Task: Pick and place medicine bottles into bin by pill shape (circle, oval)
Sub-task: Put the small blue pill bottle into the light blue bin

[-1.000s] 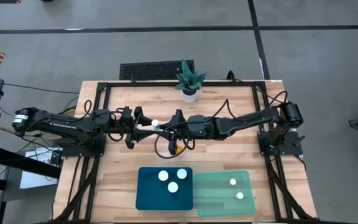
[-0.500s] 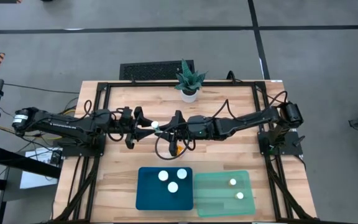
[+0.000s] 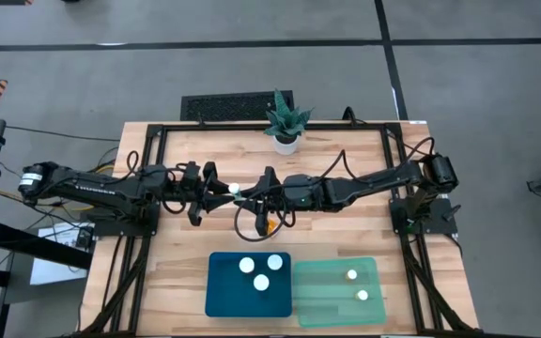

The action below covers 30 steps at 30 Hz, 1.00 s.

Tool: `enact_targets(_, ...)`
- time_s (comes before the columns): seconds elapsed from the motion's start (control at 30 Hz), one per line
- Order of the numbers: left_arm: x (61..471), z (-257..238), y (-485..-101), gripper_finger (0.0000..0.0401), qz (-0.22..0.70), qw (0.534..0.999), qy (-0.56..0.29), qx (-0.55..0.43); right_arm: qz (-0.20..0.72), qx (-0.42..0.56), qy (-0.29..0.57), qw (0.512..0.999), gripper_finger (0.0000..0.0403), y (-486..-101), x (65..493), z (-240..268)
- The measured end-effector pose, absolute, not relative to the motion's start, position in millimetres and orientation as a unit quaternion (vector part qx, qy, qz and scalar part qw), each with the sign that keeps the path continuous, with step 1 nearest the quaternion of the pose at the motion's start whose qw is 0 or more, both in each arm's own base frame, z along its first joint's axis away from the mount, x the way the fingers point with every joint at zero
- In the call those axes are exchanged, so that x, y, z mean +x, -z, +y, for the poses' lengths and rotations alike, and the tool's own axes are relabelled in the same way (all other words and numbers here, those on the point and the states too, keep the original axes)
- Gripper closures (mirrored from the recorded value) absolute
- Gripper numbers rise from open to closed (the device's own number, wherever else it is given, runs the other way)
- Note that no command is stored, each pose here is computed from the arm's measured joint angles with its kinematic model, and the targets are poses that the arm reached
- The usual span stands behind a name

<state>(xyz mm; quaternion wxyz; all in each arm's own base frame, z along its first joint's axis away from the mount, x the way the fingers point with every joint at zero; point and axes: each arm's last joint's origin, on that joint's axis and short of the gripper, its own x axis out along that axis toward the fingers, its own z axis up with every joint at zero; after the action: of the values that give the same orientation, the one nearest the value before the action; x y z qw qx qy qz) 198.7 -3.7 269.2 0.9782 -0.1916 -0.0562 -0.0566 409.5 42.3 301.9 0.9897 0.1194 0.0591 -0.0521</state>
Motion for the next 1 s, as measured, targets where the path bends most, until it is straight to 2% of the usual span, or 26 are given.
enact_targets(0.47, 198.7, -3.7, -269.2, 0.0294, -0.056, 0.977, 0.057, -0.197, 0.059, 0.120, 0.052, 0.990, 0.0300, -301.9, 409.5, 42.3)
enact_targets(0.87, 198.7, -3.8, -269.1, 0.0320, -0.055, 0.977, 0.057, -0.198, 0.061, 0.122, 0.053, 0.989, 0.0300, -301.6, 409.4, 42.3)
enact_targets(1.0, 198.7, -3.7, -268.7, 0.0318, -0.053, 0.977, 0.057, -0.200, 0.067, 0.130, 0.054, 0.988, 0.0286, -300.7, 409.1, 42.1)
